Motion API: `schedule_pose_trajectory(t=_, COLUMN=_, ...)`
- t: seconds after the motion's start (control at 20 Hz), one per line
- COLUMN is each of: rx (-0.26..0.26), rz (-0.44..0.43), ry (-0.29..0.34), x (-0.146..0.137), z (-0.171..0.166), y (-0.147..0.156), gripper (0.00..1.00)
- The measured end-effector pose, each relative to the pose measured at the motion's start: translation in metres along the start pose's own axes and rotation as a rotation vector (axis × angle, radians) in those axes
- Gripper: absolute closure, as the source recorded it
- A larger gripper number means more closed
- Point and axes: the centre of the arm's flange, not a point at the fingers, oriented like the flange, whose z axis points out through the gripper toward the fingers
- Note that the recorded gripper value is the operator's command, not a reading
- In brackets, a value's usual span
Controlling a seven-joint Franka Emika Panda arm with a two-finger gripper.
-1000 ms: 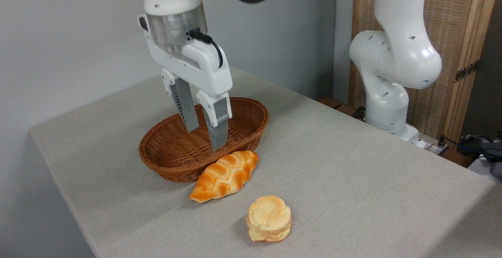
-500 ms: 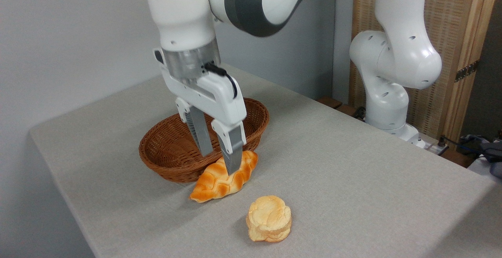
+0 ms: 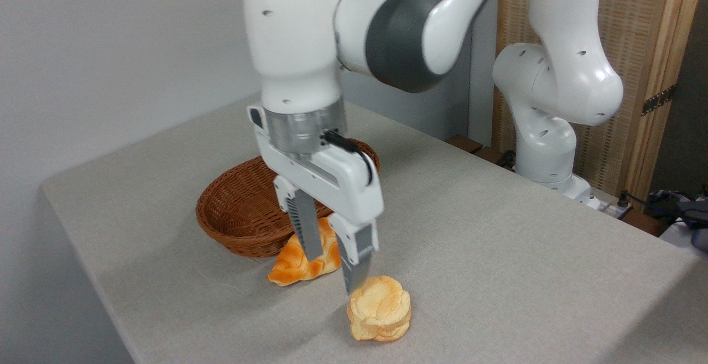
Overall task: Put bread into the basket
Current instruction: 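Move the gripper past the braided roll down over the round golden bun, then lower the gripper around the round bun and close the fingers on it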
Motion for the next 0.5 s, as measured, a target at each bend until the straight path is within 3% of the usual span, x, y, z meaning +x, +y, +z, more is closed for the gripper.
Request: schedule_pose_trajectory(t=0.5, rx=0.017, rz=0.056, ry=-0.089, x=-0.038, z=0.037, y=-0.016, gripper=0.0)
